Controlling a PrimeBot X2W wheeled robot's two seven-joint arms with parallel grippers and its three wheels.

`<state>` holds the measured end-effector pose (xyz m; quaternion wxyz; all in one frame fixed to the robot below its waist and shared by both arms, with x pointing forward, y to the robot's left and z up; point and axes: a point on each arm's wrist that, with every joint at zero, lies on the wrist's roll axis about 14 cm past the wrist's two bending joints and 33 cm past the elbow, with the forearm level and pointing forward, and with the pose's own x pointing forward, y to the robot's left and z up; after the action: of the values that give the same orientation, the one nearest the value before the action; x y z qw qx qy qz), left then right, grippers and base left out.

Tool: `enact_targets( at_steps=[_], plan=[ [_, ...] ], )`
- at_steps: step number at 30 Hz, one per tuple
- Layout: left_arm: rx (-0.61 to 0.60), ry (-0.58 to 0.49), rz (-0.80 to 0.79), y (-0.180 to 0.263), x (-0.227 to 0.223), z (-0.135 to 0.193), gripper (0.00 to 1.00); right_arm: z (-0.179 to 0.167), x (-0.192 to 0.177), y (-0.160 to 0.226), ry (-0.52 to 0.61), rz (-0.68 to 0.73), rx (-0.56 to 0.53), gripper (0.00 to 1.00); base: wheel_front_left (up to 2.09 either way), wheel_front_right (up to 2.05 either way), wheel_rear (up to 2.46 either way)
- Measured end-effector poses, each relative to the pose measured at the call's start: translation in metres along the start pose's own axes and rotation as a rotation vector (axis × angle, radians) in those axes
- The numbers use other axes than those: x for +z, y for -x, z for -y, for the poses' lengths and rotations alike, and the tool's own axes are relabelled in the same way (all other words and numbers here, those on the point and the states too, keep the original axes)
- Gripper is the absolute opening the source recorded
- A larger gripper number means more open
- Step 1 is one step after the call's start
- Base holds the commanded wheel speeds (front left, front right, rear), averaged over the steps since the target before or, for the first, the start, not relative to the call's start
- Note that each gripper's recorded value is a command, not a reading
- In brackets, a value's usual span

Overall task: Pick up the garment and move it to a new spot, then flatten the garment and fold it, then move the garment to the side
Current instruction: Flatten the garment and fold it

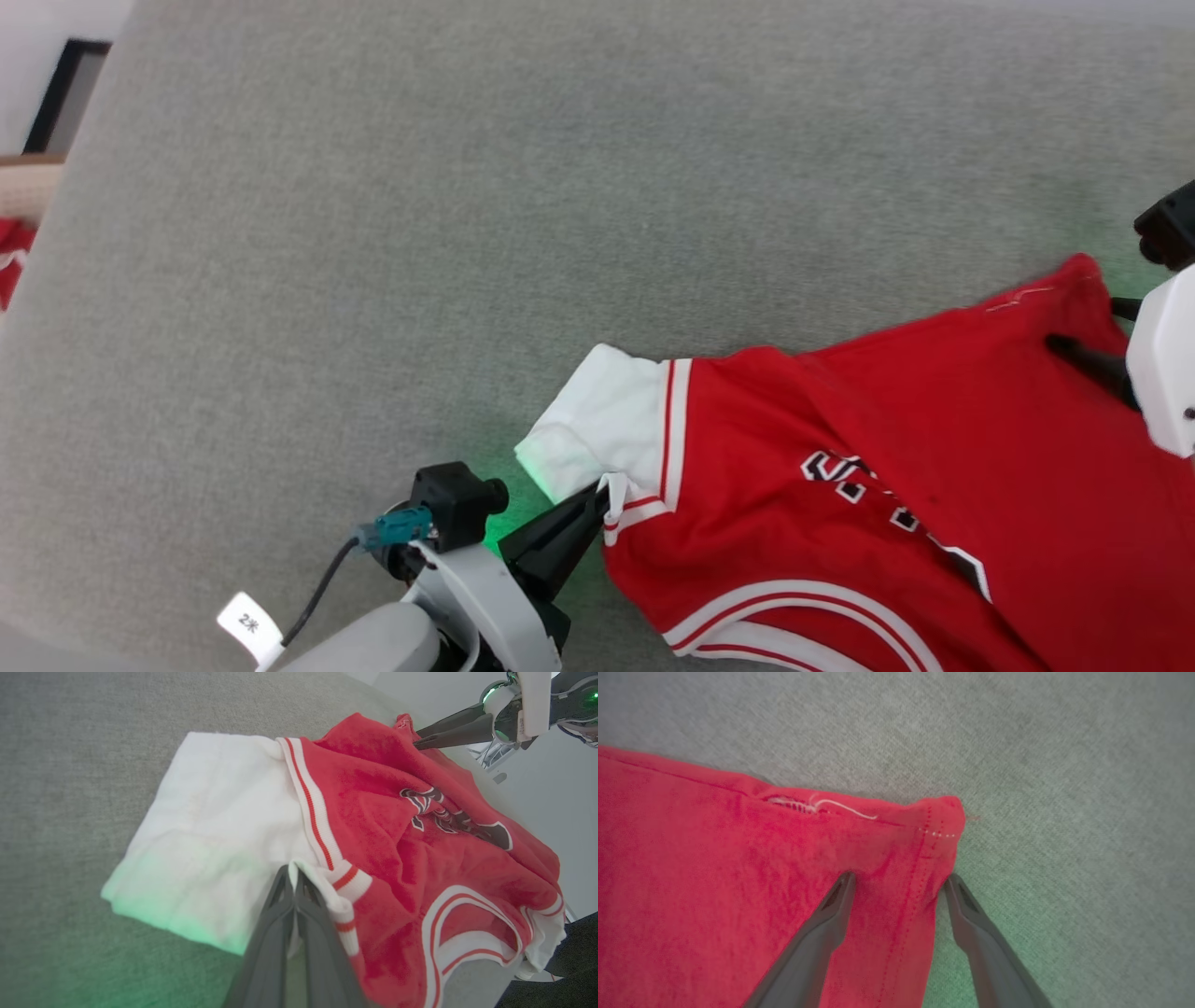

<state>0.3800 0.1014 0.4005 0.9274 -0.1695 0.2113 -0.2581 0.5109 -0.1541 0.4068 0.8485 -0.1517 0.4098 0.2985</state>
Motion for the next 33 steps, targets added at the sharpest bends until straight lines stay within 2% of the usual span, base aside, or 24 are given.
enact_targets(
  at_steps=[6,7,8,9,12,15,19,20,21,22,25,33],
  plan=[
    [0.034,0.020,-0.007,0.000,-0.006,-0.009,0.00,0.001,-0.012,-0.015,-0.032,-0.138,0.038,1.00,0.00,0.00,0.00],
    [0.038,0.022,-0.009,-0.001,-0.007,-0.010,0.00,0.001,-0.012,-0.017,-0.032,-0.146,0.043,0.64,0.00,0.00,0.00],
    [0.042,0.023,-0.009,-0.001,-0.007,-0.012,0.00,0.001,-0.012,-0.018,-0.027,-0.152,0.045,0.36,0.00,0.00,0.00],
    [0.043,0.026,-0.008,-0.002,-0.007,-0.013,0.00,0.002,-0.011,-0.019,-0.024,-0.151,0.047,0.01,0.00,0.00,0.00],
    [0.037,0.087,0.025,-0.010,0.003,-0.010,0.00,0.004,0.002,-0.020,-0.027,-0.078,0.045,0.00,0.00,0.00,0.00],
    [0.028,0.102,0.048,-0.015,0.018,-0.014,0.00,0.014,0.022,-0.018,-0.038,0.031,0.011,0.00,0.00,0.00,0.00],
    [0.014,0.090,0.106,-0.024,0.055,-0.025,0.00,0.048,0.050,0.000,-0.104,0.186,-0.077,0.00,0.00,0.00,0.00],
    [0.006,0.081,0.127,-0.031,0.074,-0.030,0.00,0.068,0.065,0.012,-0.141,0.272,-0.131,0.00,0.00,0.00,0.00],
    [0.006,0.081,0.127,-0.031,0.074,-0.030,0.00,0.068,0.065,0.012,-0.141,0.272,-0.131,0.00,0.00,0.00,0.00],
    [0.001,0.063,0.145,-0.039,0.094,-0.036,0.00,0.088,0.078,0.026,-0.186,0.363,-0.188,0.00,0.00,0.00,0.00],
    [0.003,0.012,0.181,-0.055,0.131,-0.046,0.00,0.122,0.098,0.050,-0.266,0.505,-0.281,0.00,0.00,0.00,0.00],
    [0.029,-0.078,0.399,-0.112,0.277,-0.060,0.00,0.188,0.169,0.127,-0.394,0.899,-0.477,0.00,0.00,0.00,0.00]
  ],
)
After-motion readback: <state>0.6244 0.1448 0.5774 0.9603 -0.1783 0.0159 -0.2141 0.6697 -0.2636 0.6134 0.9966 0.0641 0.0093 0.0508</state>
